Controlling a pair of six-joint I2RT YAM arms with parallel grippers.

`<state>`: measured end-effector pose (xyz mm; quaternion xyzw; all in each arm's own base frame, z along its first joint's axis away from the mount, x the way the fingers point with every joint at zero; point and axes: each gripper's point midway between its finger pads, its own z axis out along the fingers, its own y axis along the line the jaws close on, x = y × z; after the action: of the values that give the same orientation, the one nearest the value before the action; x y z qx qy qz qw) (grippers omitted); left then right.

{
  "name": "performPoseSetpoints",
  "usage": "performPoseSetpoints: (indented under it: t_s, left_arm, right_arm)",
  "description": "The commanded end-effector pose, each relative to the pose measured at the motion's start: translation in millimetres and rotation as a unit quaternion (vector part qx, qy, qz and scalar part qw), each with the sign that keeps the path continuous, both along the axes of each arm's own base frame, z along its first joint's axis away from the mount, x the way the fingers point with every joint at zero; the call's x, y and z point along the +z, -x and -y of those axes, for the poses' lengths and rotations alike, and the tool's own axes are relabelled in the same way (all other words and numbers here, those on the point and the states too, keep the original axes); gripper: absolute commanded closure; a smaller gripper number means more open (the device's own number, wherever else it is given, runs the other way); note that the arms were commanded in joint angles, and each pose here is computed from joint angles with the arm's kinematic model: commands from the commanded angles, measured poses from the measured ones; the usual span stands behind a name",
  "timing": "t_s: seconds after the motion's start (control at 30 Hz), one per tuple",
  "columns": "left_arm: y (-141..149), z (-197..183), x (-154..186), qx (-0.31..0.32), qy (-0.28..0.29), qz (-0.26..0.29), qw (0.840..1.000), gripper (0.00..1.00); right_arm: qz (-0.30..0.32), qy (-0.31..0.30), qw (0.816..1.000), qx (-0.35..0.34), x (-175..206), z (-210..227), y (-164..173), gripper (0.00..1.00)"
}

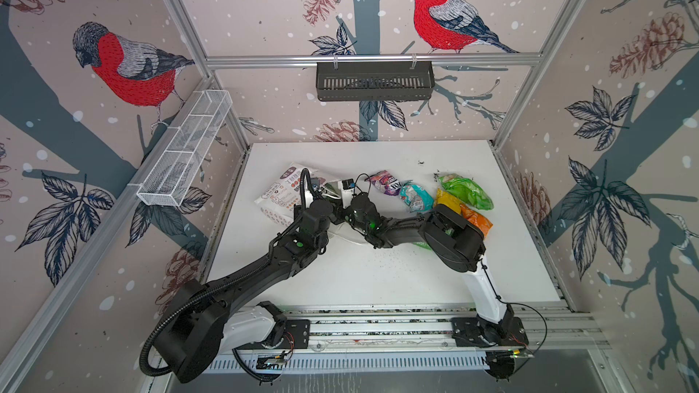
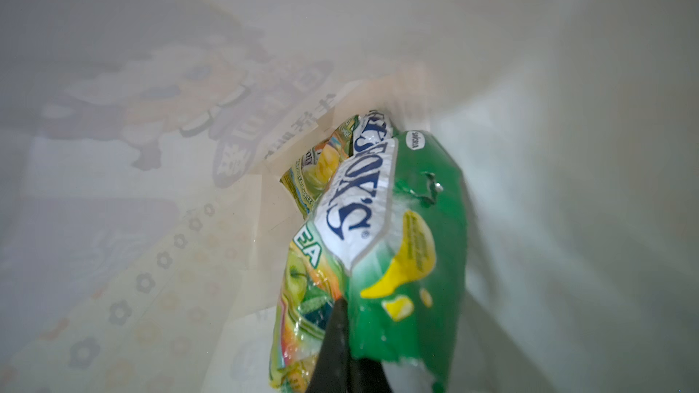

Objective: Take the snacks out of the paper bag
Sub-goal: Pick up the snack from the paper bag, then place the snack at the center of the table.

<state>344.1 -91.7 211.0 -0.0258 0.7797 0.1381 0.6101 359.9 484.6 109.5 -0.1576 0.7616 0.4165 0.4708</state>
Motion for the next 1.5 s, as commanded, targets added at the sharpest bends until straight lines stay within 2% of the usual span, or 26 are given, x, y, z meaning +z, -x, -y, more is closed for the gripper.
performPoseSetpoints:
  t_s: [0.0,0.53,0.97,1.13,1.3,1.47]
  left_arm:
    - [2.9,-13.8,7.0,0.036,-0.002,0.017,0.999,1.00]
    - [-10.6,-24.4,13.9,0.037,0.035,0.053,0.997,1.00]
    - [-64.6,10.3,12.9,-0.009,0.023,0.065,0.998,1.00]
    - [-99.5,43.2,23.3,-0.060,0.015,0.078,0.995,1.00]
    - [-134.7,85.3,28.9,-0.127,0.015,0.075,0.989,1.00]
    - [-147.1,128.9,44.2,-0.228,0.009,0.094,0.969,1.00]
  right_arm:
    - [0.036,-0.018,0.998,-0.038,24.7,13.7,-8.8,1.00]
    - [0.075,-0.017,0.990,-0.121,72.4,85.4,8.1,1.00]
    - [0.099,-0.037,0.976,-0.189,123.7,148.0,18.5,1.00]
    - [0.078,-0.020,0.968,-0.239,117.9,187.3,11.1,1.00]
    - [0.023,-0.016,0.966,-0.255,88.6,223.1,4.0,1.00]
    - [-0.023,0.014,0.962,-0.270,52.3,240.4,0.9,1.00]
